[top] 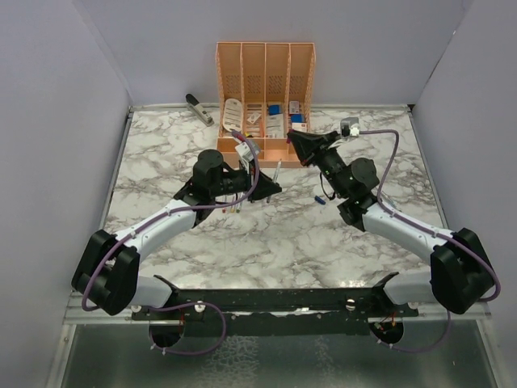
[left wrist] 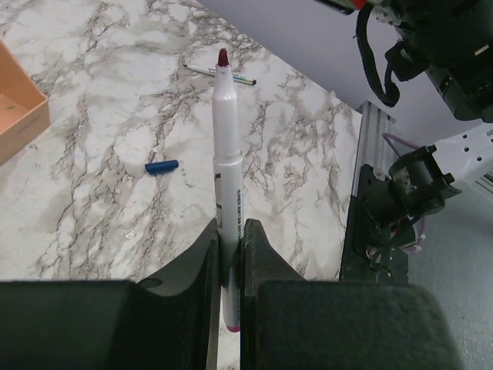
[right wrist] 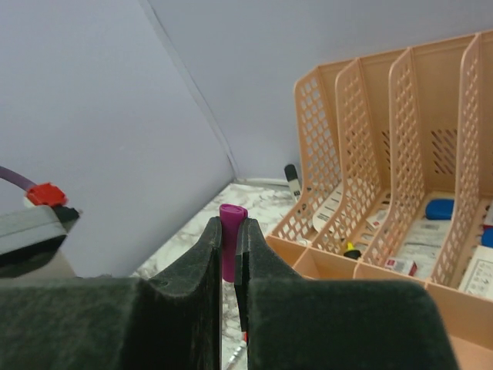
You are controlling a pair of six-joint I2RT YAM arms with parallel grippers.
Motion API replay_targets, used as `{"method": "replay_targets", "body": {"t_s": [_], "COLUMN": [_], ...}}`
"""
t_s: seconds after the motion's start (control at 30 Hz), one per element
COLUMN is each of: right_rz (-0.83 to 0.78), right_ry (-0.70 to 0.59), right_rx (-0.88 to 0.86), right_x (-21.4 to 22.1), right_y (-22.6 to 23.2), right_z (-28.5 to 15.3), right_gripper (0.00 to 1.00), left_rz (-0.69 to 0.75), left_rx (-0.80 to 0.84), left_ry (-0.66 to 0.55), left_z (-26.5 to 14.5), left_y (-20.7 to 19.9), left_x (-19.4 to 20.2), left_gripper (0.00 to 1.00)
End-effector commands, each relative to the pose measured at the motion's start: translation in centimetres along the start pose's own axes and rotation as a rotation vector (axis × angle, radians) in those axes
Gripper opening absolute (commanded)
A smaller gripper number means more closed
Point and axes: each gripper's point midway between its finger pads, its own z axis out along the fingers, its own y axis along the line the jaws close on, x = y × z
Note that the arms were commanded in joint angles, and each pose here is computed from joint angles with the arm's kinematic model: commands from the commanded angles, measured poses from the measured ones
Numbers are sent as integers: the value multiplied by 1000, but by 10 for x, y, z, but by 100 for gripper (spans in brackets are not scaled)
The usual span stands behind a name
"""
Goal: Insert the pens into the pen caps
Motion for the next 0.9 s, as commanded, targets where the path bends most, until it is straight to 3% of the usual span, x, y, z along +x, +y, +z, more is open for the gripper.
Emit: {"method": "replay_targets", "body": {"t_s": [0.0,0.53,0.87], "right_rz": [54,157,149], "right_ry": [-144,0,16], "right_rx": [-127,-233,-232], "right_x": [-44,-25,-26], "right_y": [31,55,56], "right_z": [-3,-14,-17], "right_gripper": [1,1,1], "left_rz": [59,54,50], "left_rx": [69,64,35], "left_ry": [-44,-87,-102], "left_z": [3,3,-1], "left_y": [-13,-12,-6], "left_x": [-22,-29,-32], "left_gripper": [0,0,0]}}
